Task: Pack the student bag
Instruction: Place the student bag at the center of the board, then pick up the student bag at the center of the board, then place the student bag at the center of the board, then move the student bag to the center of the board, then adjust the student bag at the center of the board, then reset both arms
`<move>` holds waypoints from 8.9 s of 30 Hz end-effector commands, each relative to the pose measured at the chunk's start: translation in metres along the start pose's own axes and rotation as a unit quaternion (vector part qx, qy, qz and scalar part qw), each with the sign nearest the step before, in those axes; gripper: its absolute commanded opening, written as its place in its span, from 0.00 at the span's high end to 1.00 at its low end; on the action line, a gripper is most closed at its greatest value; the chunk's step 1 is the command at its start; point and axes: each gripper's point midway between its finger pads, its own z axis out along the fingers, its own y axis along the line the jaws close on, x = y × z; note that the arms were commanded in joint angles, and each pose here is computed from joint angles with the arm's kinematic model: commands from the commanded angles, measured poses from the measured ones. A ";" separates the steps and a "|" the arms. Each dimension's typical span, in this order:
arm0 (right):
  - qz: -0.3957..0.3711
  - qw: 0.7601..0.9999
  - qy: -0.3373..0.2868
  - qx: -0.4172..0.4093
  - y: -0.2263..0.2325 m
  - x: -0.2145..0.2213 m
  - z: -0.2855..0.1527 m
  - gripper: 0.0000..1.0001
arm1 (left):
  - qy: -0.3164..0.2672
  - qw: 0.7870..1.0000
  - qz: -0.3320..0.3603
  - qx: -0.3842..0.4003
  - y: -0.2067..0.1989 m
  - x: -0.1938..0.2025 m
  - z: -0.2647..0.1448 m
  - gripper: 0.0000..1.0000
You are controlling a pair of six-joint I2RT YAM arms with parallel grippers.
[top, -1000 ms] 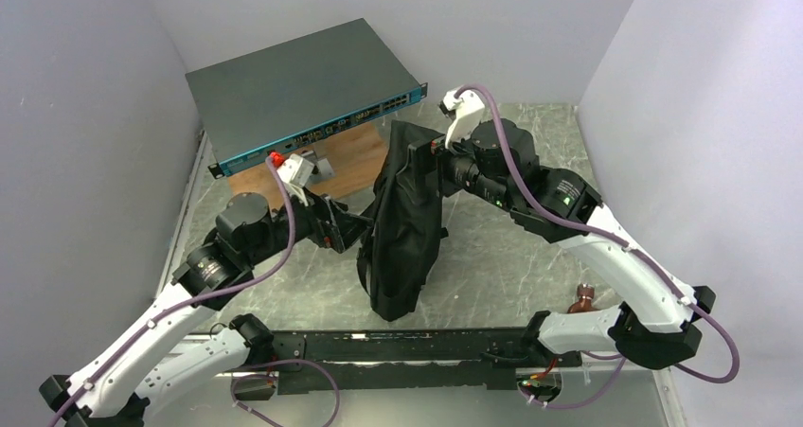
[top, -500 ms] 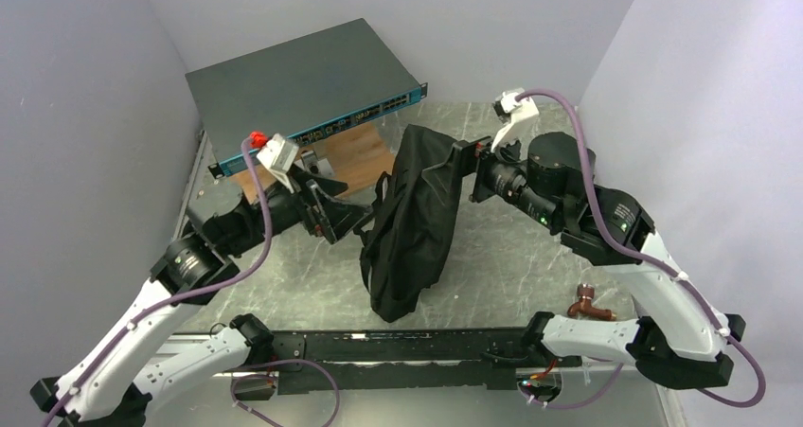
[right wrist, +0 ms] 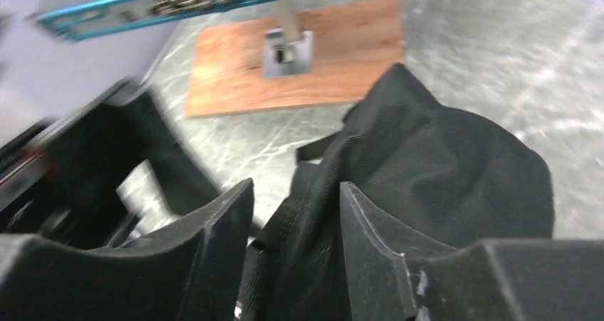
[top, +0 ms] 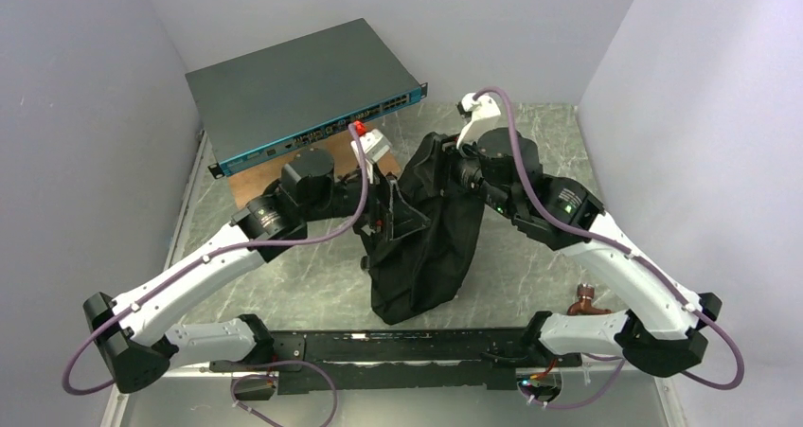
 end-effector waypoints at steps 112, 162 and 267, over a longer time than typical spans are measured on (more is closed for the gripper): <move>-0.237 0.933 -0.059 -0.264 0.142 0.002 0.020 1.00 | -0.237 0.924 0.023 -0.300 0.035 -0.025 -0.218 0.02; -0.141 0.977 -0.141 0.077 0.039 -0.031 0.043 1.00 | -0.143 0.942 -0.042 -0.302 0.087 0.010 -0.118 0.03; -0.031 0.989 -0.099 0.101 -0.088 -0.054 -0.041 0.21 | -0.161 0.954 -0.010 -0.253 0.067 -0.016 -0.119 0.00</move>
